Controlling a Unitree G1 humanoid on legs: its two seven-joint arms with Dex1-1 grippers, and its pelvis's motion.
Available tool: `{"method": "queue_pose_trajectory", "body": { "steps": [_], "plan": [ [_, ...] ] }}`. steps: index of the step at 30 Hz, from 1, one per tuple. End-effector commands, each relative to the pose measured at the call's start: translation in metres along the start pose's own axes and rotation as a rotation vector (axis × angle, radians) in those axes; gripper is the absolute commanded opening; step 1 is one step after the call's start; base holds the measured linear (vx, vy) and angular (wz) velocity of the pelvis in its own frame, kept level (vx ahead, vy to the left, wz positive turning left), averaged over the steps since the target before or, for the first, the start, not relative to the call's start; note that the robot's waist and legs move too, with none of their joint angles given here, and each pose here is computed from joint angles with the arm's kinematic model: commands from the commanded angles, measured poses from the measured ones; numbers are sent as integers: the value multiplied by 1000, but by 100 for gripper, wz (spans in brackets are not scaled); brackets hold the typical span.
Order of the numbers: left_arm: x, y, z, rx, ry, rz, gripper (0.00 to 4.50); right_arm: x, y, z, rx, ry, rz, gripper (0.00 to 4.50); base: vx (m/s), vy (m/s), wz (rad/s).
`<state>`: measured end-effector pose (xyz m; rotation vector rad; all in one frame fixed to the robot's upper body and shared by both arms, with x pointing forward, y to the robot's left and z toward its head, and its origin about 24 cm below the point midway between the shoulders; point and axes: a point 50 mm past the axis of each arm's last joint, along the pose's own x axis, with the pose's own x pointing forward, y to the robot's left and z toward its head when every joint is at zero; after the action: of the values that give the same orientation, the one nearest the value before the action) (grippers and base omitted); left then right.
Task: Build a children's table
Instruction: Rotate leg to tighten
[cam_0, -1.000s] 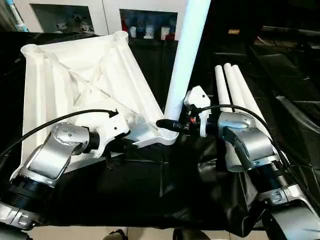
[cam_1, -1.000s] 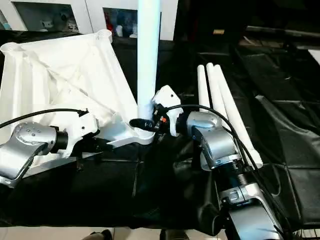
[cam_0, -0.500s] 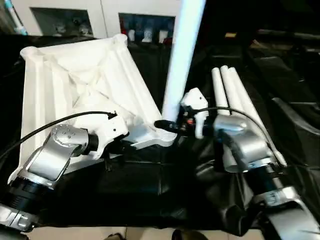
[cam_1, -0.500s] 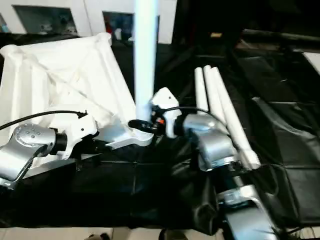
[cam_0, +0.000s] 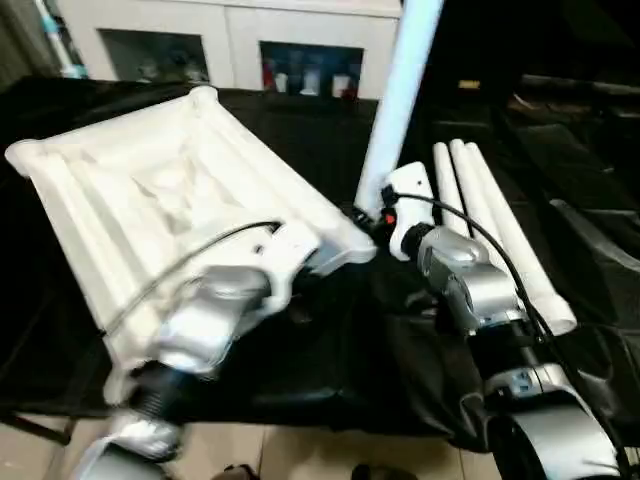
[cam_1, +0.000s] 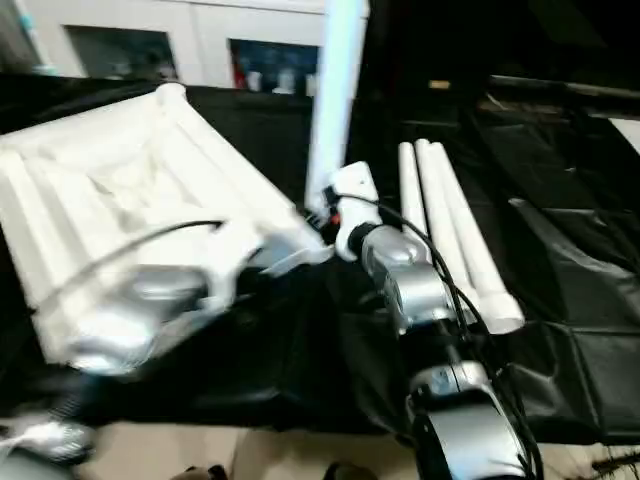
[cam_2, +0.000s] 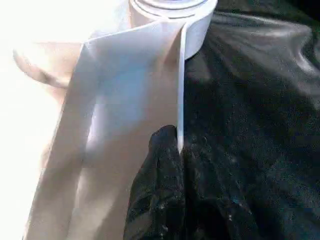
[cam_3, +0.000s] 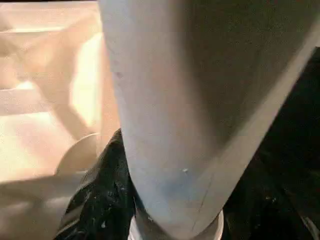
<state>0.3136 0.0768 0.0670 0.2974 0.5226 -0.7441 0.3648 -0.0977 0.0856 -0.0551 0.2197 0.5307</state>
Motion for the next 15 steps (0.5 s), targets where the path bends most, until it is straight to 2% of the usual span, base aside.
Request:
{"method": "queue_pose_trajectory", "body": {
  "steps": [1, 7, 11, 15],
  "plan": [
    [15, -31, 23, 39, -59, -97, 0, -1, 45, -89, 162, 389, 120, 186, 0, 0, 0],
    [7, -12, 12, 90, -24, -44, 0, 1, 41, -86, 164, 377, 92, 186, 0, 0, 0],
    [5, -8, 10, 88, -15, -31, 0, 3, 41, -83, 171, 358, 92, 186, 0, 0, 0],
    [3, -2, 9, 88, -15, -23, 0, 6, 43, -74, 152, 297, 103, 186, 0, 0, 0]
  ]
}}
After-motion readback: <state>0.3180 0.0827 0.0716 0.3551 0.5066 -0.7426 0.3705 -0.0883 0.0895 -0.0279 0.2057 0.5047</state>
